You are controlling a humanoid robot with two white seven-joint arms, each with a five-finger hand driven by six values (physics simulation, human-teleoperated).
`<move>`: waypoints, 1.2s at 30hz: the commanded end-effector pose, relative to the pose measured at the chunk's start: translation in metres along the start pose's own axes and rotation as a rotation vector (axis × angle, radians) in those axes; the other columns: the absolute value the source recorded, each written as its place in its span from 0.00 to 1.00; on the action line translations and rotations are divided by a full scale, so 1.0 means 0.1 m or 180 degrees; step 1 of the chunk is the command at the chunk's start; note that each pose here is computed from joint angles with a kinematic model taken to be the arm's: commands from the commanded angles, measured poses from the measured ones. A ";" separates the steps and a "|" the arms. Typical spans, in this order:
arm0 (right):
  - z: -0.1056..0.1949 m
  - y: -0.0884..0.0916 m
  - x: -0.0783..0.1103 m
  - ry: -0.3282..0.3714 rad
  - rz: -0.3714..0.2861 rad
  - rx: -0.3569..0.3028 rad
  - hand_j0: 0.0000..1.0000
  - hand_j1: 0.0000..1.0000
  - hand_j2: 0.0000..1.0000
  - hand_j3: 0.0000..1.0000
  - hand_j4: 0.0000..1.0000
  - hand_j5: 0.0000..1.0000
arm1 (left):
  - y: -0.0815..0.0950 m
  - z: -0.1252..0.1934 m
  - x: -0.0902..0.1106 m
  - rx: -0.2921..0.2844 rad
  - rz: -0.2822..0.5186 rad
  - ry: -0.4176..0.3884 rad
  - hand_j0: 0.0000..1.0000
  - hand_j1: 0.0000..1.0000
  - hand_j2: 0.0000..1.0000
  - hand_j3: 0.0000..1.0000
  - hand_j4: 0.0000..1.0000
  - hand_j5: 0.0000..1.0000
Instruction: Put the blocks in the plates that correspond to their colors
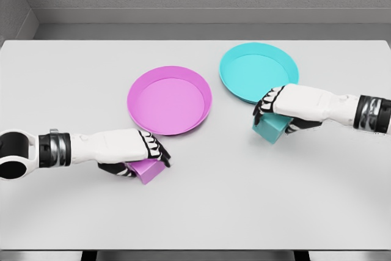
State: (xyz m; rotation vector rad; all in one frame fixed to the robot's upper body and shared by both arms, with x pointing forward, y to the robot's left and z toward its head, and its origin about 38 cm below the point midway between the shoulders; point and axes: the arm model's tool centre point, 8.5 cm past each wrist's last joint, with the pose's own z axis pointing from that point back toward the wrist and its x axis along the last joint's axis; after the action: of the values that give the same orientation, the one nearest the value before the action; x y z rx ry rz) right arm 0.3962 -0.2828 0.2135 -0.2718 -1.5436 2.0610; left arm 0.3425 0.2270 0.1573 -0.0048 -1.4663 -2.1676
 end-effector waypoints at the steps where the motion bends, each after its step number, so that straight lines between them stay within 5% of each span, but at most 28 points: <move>1: 0.03 0.05 -0.13 0.0092 -0.0154 -0.0041 0.56 0.56 0.56 0.56 0.56 0.56 | -0.03 0.00 0.05 -0.0079 -0.0057 -0.0150 0.44 0.44 0.44 0.44 0.44 0.44; 7: 0.00 -0.15 -0.32 0.0137 -0.0321 -0.0310 0.56 0.56 0.56 0.56 0.56 0.56 | 0.02 0.02 0.08 -0.0060 -0.0118 -0.0247 0.43 0.43 0.43 0.43 0.43 0.43; 12: -0.07 -0.91 -0.47 0.0077 -0.0239 -0.0915 0.56 0.56 0.56 0.56 0.56 0.56 | 0.09 0.02 0.10 -0.0025 -0.0180 -0.0336 0.43 0.43 0.43 0.43 0.43 0.43; 13: -0.10 -0.95 -0.51 0.0087 -0.0268 -0.0953 0.56 0.56 0.56 0.56 0.56 0.56 | 0.10 0.02 0.09 -0.0018 -0.0191 -0.0331 0.43 0.43 0.43 0.43 0.43 0.43; 14: -0.13 -0.96 -0.53 0.0085 -0.0284 -0.0968 0.65 0.65 0.65 0.65 0.65 0.65 | 0.13 0.02 0.09 -0.0010 -0.0214 -0.0326 0.43 0.43 0.43 0.43 0.43 0.43; 16: -0.11 -0.90 -0.57 0.0125 -0.0339 -0.0941 0.98 0.98 0.98 0.98 0.98 0.98 | 0.24 0.03 0.08 0.0045 -0.0274 -0.0324 0.43 0.43 0.43 0.43 0.43 0.43; 20: 0.38 -0.82 -1.00 0.0615 -0.0605 -0.1210 1.00 1.00 1.00 1.00 1.00 1.00 | 0.45 0.06 0.04 0.0130 -0.0372 -0.0266 0.43 0.43 0.43 0.43 0.43 0.43; 23: 0.50 -0.72 -1.10 0.0740 -0.0711 -0.1212 1.00 1.00 1.00 1.00 1.00 1.00 | 0.62 0.10 -0.05 0.0234 -0.0385 -0.0179 0.43 0.43 0.43 0.43 0.43 0.43; 28: 0.44 -0.59 -1.10 0.0788 -0.0690 -0.1056 1.00 1.00 1.00 1.00 1.00 1.00 | 0.83 0.07 -0.12 0.0370 -0.0394 -0.0084 0.43 0.43 0.43 0.43 0.43 0.43; 36: 0.66 -0.43 -1.16 0.0999 -0.0641 -0.0844 1.00 1.00 1.00 1.00 1.00 1.00 | 1.11 -0.30 -0.74 0.0578 -0.0130 0.0369 0.43 0.43 0.43 0.43 0.43 0.43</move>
State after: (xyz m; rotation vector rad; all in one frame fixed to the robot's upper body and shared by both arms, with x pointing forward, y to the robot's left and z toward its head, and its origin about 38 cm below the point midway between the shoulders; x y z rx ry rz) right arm 0.4749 -0.3840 0.2491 -0.4679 -1.5787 1.5760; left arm 0.4478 0.2041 0.2304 0.2120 -1.6238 -2.0795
